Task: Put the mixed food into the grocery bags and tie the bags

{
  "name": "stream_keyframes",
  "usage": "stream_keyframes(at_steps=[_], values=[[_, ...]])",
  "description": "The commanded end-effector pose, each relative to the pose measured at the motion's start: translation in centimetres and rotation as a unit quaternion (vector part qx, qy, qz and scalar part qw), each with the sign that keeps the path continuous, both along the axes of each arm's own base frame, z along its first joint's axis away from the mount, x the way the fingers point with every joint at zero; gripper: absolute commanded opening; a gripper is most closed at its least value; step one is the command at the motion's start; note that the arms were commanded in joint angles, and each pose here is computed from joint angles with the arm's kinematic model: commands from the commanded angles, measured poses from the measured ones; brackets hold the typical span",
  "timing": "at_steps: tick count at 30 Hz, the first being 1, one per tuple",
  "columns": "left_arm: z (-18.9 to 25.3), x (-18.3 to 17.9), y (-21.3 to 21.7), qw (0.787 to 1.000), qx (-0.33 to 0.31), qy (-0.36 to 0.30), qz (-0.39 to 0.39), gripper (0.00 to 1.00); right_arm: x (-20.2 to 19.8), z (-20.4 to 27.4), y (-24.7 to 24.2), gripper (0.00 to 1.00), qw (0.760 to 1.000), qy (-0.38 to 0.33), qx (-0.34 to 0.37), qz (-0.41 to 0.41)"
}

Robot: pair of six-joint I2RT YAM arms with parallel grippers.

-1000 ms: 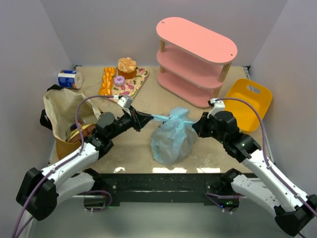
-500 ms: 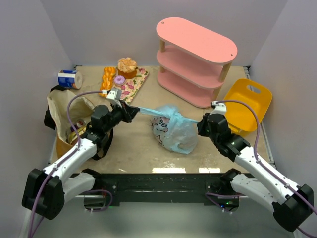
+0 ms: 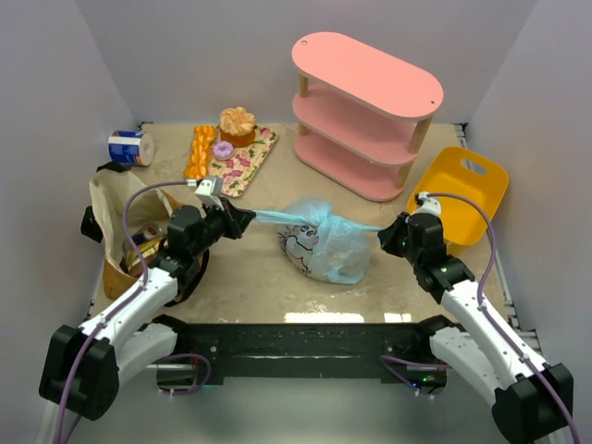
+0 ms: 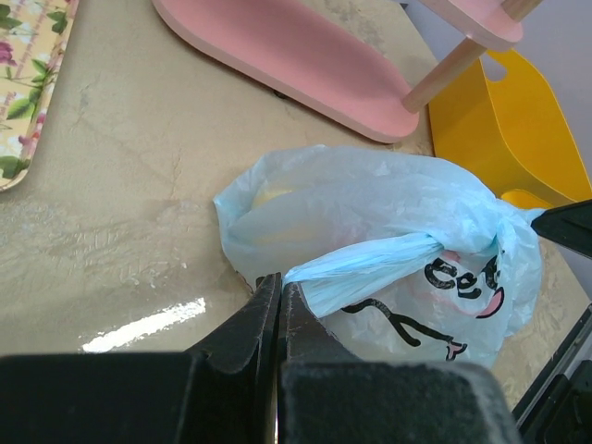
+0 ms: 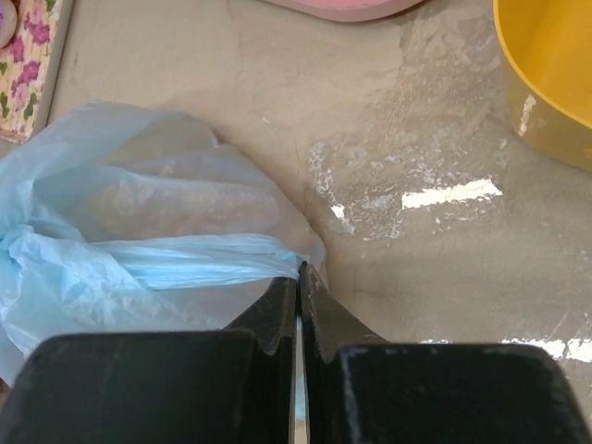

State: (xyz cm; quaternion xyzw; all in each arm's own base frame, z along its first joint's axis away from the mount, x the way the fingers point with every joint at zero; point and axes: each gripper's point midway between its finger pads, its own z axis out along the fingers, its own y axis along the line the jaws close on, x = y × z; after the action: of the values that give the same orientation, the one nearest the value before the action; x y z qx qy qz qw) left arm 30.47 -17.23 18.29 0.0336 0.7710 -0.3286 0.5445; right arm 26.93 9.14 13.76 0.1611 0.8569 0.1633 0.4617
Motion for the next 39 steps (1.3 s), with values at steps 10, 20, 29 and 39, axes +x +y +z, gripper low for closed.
stream_keyframes(at_steps=[10,20,29,39], values=[[7.5,3.8,4.0,0.991,0.065,-0.089,0.075,0.2,0.9,4.9,-2.5,0.07,0.996,-0.045,-0.076,0.021],[16.2,3.5,7.2,0.969,0.188,-0.115,0.11,0.94,2.7,14.0,1.1,0.98,0.974,-0.149,-0.091,0.144],[15.5,-1.8,13.3,0.949,0.203,-0.008,0.241,0.96,2.5,12.2,10.2,0.98,0.936,-0.134,-0.14,0.293],[12.6,-6.7,15.9,0.934,0.213,0.055,0.28,1.0,1.7,7.9,15.5,0.99,0.896,-0.117,-0.211,0.374]])
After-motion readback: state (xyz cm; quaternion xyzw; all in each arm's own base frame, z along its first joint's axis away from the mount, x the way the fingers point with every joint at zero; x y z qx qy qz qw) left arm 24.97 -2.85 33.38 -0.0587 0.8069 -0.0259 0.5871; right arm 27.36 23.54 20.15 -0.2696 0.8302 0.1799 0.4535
